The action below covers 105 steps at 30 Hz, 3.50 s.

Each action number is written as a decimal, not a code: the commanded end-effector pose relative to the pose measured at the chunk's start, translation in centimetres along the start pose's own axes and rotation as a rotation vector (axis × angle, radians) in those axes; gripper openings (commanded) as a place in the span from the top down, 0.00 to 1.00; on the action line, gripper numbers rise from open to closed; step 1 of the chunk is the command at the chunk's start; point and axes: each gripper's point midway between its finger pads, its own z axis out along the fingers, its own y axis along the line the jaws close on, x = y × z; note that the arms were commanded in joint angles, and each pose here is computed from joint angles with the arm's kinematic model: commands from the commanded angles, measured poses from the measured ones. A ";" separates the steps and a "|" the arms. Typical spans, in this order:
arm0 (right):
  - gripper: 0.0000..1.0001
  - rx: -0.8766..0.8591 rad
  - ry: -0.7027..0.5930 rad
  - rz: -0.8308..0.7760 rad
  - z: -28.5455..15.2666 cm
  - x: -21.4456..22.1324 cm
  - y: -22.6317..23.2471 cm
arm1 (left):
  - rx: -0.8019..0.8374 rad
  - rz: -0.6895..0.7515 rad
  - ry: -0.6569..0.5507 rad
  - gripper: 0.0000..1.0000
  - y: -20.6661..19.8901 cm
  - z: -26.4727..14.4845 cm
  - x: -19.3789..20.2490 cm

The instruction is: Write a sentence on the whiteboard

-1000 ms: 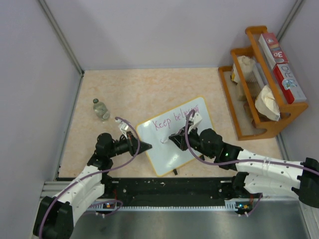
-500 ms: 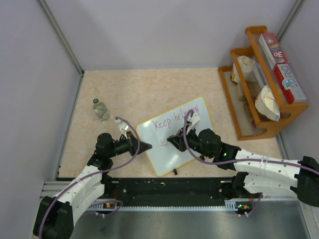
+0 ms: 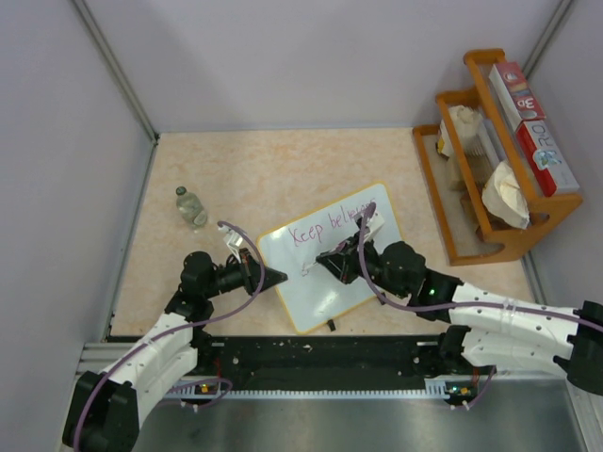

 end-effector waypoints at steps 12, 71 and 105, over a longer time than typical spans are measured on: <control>1.00 0.004 -0.087 0.009 -0.3 -4.0 -0.2 | -0.002 0.077 0.076 1.00 1.1 -0.4 2.7; 1.00 0.063 -0.131 0.039 -1.0 -4.9 -2.5 | -0.003 0.073 0.079 1.00 1.2 -0.4 2.7; 1.00 0.121 -0.023 0.055 -0.3 -0.5 -4.6 | -0.002 0.076 0.077 1.00 1.1 -0.4 2.7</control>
